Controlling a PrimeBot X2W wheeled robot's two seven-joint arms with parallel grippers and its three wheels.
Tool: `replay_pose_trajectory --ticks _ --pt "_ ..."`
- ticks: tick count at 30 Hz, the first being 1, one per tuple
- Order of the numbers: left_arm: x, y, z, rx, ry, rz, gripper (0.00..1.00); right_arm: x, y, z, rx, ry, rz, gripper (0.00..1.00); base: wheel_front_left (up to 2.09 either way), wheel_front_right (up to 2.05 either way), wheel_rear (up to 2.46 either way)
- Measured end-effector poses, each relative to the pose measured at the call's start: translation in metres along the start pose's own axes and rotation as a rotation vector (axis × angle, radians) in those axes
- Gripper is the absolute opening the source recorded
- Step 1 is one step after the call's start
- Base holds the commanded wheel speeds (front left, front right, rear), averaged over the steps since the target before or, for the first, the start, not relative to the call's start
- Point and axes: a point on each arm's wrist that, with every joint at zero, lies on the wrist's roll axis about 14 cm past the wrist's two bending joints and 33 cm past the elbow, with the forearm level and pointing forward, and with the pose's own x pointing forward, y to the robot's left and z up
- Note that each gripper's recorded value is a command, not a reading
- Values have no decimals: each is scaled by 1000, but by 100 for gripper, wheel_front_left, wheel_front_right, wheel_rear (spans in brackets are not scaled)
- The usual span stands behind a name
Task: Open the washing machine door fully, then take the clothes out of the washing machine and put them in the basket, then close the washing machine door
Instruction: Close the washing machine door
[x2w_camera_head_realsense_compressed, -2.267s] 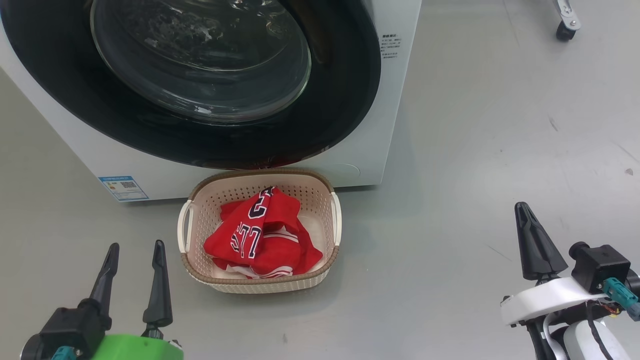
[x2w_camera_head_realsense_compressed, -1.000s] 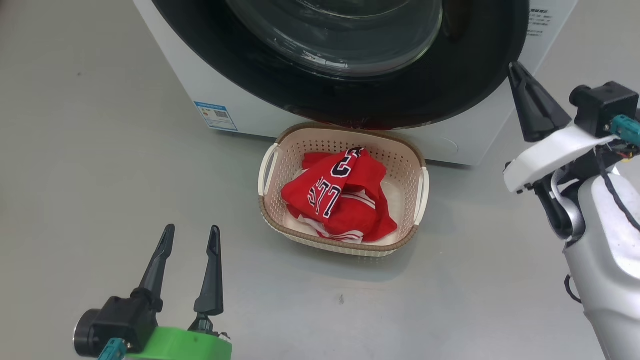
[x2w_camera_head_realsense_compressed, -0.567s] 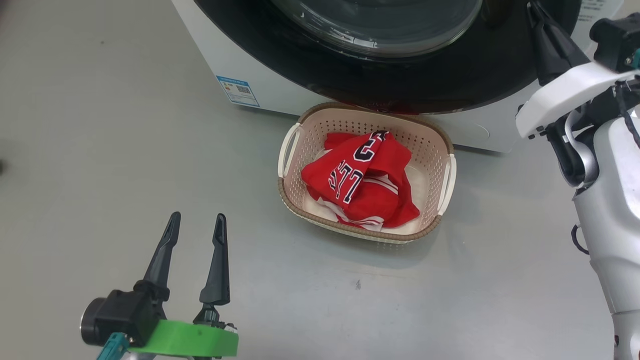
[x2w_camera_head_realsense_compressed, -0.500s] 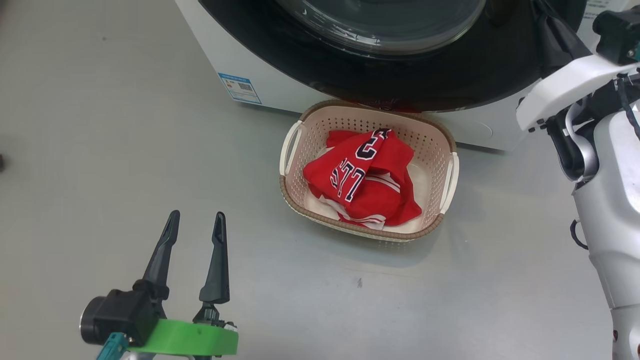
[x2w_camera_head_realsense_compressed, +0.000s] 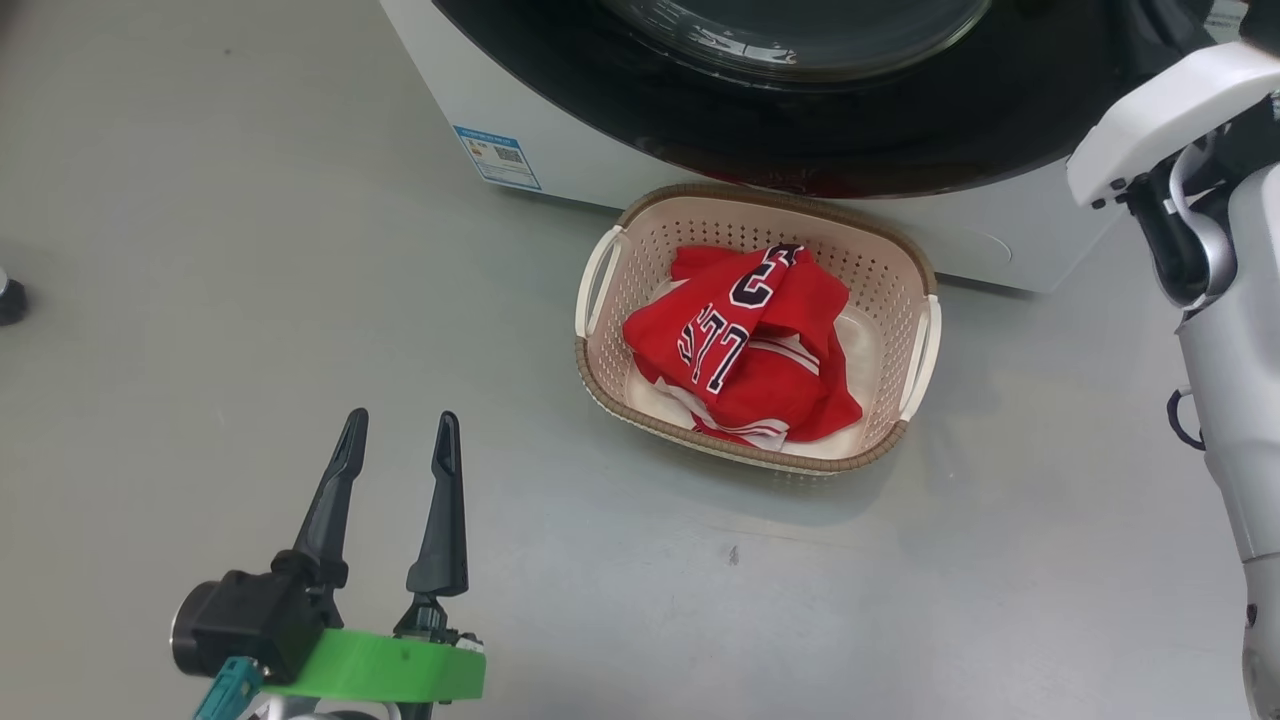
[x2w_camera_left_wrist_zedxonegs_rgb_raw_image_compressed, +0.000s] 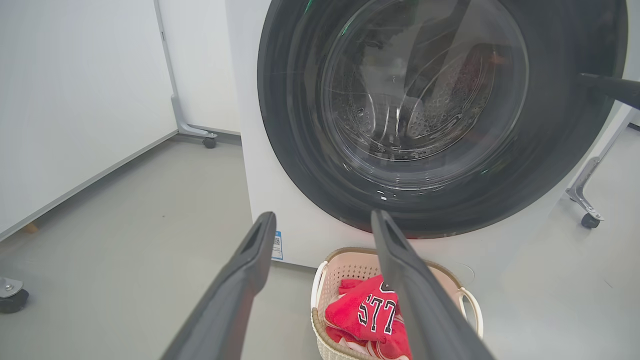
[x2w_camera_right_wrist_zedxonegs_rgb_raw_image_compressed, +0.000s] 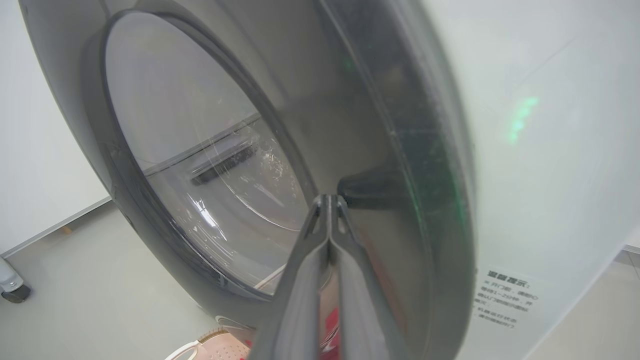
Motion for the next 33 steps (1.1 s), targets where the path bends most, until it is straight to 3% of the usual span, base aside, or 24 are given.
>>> replay_pose_trajectory --ticks 11,33 --pt "2 4 0 8 -7 15 100 16 -16 6 2 -10 -29 0 0 0 0" --pt "2 6 -3 11 -7 16 100 15 -9 6 -47 -20 -7 0 0 0 0"
